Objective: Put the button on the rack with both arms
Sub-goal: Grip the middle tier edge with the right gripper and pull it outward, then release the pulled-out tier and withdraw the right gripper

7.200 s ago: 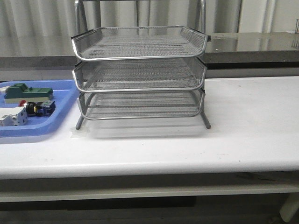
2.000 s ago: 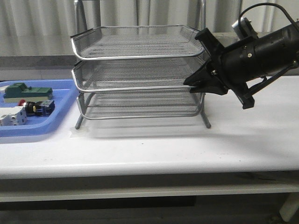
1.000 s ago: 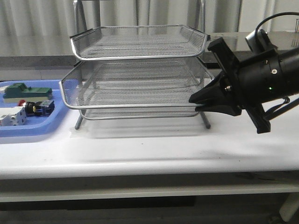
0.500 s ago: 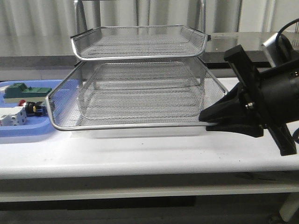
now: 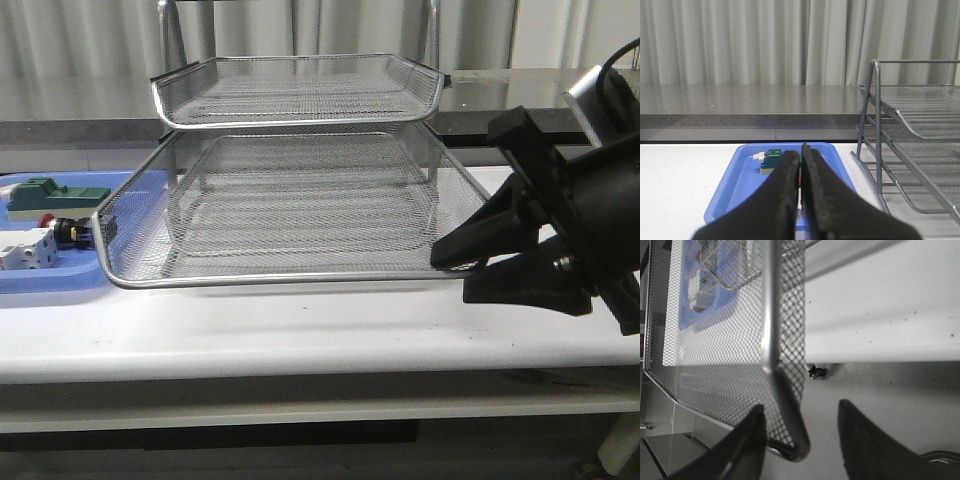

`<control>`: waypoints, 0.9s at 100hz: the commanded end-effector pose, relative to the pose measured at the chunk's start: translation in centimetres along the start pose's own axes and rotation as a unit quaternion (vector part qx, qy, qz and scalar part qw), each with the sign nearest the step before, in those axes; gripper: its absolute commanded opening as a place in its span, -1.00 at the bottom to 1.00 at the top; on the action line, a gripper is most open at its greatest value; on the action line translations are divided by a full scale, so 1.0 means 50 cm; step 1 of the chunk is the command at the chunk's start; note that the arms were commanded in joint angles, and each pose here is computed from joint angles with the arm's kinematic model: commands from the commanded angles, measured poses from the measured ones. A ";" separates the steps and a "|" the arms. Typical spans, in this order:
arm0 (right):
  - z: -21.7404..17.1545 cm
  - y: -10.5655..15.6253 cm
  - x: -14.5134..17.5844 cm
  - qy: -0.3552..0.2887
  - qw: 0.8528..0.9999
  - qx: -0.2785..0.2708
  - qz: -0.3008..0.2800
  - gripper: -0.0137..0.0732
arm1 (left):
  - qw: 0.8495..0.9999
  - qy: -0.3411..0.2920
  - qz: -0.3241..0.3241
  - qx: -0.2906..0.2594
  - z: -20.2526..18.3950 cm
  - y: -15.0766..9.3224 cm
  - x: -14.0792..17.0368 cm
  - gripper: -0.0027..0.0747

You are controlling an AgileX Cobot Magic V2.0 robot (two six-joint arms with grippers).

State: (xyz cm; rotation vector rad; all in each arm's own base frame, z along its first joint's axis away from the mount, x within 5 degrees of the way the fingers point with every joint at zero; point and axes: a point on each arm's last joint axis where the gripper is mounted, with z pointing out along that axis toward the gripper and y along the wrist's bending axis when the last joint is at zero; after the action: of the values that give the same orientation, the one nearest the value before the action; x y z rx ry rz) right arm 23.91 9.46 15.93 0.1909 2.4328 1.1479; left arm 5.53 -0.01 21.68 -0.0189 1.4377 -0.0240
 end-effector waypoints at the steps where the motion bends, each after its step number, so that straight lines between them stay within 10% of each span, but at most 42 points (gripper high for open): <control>1: -0.011 0.033 -0.004 -0.001 0.998 -0.052 -0.028 0.45 | 0.999 -0.035 -0.004 0.002 -0.005 0.000 0.012 -0.92; 90: -0.185 0.113 0.023 -0.040 0.976 0.097 -0.190 0.46 | 0.999 -0.035 -0.004 0.002 -0.005 0.000 0.012 -0.92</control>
State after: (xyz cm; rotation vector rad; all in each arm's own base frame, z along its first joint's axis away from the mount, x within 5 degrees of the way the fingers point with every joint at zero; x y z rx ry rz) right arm 18.74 7.41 22.71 -0.1481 2.4286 0.7899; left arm 5.53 -0.01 21.68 -0.0189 1.4377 -0.0240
